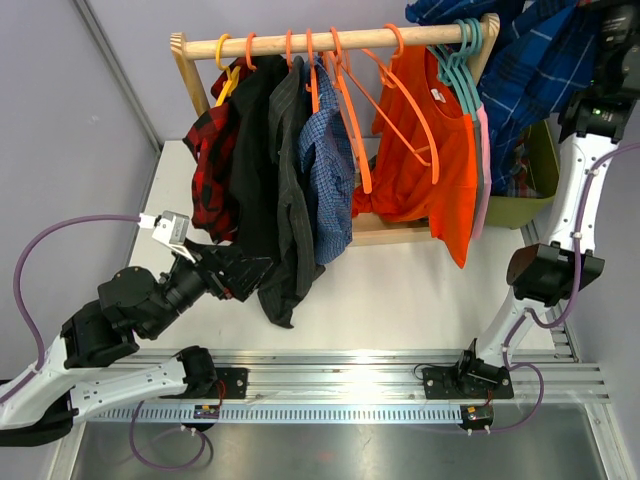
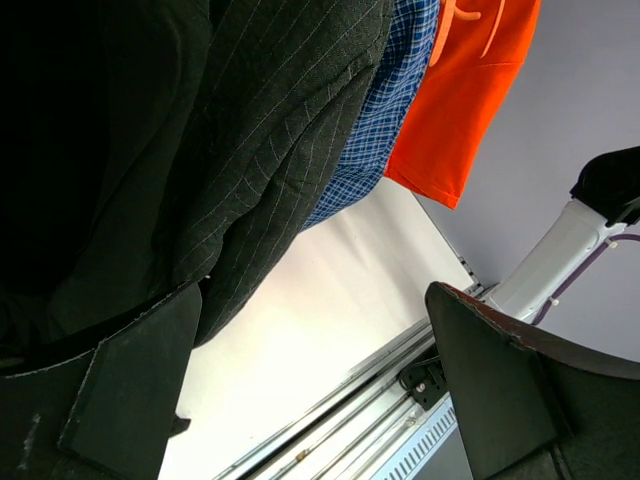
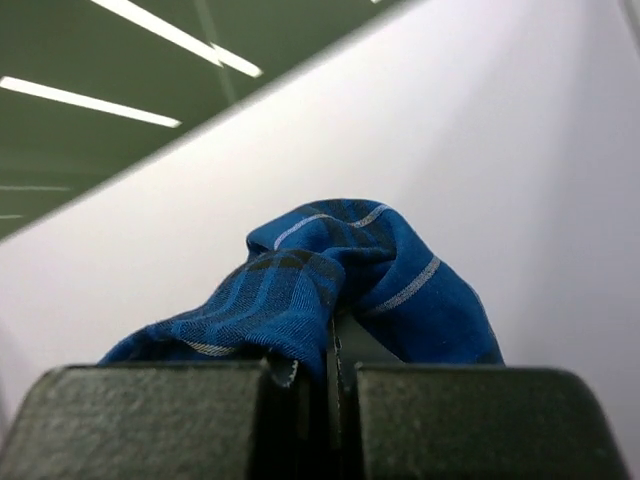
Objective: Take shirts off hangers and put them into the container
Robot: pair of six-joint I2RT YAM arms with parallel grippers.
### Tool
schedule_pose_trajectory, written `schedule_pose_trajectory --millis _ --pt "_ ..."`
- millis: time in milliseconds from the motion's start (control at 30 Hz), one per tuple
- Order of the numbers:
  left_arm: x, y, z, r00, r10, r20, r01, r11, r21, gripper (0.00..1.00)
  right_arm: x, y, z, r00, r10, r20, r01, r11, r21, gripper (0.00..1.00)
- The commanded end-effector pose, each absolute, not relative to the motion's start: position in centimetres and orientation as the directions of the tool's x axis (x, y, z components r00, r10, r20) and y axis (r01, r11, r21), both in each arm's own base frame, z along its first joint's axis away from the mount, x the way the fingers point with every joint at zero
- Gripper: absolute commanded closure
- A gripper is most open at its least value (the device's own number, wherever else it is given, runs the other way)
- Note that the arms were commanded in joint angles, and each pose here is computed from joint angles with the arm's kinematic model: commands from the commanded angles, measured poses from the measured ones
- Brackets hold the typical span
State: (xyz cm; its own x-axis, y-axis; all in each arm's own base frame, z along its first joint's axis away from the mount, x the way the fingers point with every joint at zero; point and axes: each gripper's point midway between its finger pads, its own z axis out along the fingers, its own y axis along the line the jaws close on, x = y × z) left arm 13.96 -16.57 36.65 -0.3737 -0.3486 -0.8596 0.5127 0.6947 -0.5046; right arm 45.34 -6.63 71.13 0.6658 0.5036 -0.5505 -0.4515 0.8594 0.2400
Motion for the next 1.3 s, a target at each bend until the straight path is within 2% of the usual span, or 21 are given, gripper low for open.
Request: schedule_pose_trajectory --millis 0,233,333,400,567,733,800,1033,1133,1267 --pt "14.2 -16.3 38.0 -0.353 -0.413 -0.840 0.504 0.672 -0.542 0.01 48.3 -9.4 67.5 0.680 0.438 -0.588 -0.306 0.898 0.316 1.00" --pt "14.2 -17.0 37.8 -0.368 -0.412 -0.834 0.506 0.664 -0.551 0.01 51.2 -15.8 63.0 0.734 0.360 -0.576 -0.044 0.871 0.489 1.00" --pt "14.2 -17.3 37.7 -0.376 -0.408 -0.832 0.507 0.661 -0.553 0.01 53.2 -16.9 60.8 0.689 0.360 -0.629 0.024 0.856 0.517 1.00" --pt "14.2 -17.4 37.7 -0.377 -0.411 -0.830 0.507 0.659 -0.556 0.01 54.5 -16.9 59.6 0.632 0.370 -0.680 0.055 0.855 0.516 1.00" --pt "14.3 -17.5 37.5 -0.380 -0.410 -0.829 0.506 0.659 -0.557 0.01 59.1 -17.0 51.4 0.420 0.410 -0.809 0.142 0.851 0.505 1.00" --pt "14.2 -17.8 37.2 -0.391 -0.407 -0.825 0.506 0.654 -0.562 0.01 60.3 -18.3 42.9 0.260 0.308 -0.915 0.402 0.827 0.392 1.00" --pt "14.2 -17.9 37.2 -0.391 -0.405 -0.826 0.508 0.654 -0.561 0.01 60.6 -19.0 38.8 0.153 0.320 -0.935 0.490 0.797 0.353 1.00" --pt "14.0 -18.2 37.1 -0.406 -0.402 -0.821 0.511 0.644 -0.568 0.01 60.8 -19.0 25.9 -0.152 0.394 -0.906 0.639 0.739 0.214 1.00" --pt "13.9 -18.0 37.2 -0.405 -0.408 -0.818 0.512 0.640 -0.573 0.01 59.9 -18.5 20.4 -0.311 0.429 -0.848 0.671 0.731 0.124 1.00" --pt "13.8 -18.1 37.3 -0.409 -0.404 -0.818 0.516 0.637 -0.573 0.01 59.7 -18.3 15.0 -0.418 0.452 -0.788 0.680 0.731 0.059 1.00"
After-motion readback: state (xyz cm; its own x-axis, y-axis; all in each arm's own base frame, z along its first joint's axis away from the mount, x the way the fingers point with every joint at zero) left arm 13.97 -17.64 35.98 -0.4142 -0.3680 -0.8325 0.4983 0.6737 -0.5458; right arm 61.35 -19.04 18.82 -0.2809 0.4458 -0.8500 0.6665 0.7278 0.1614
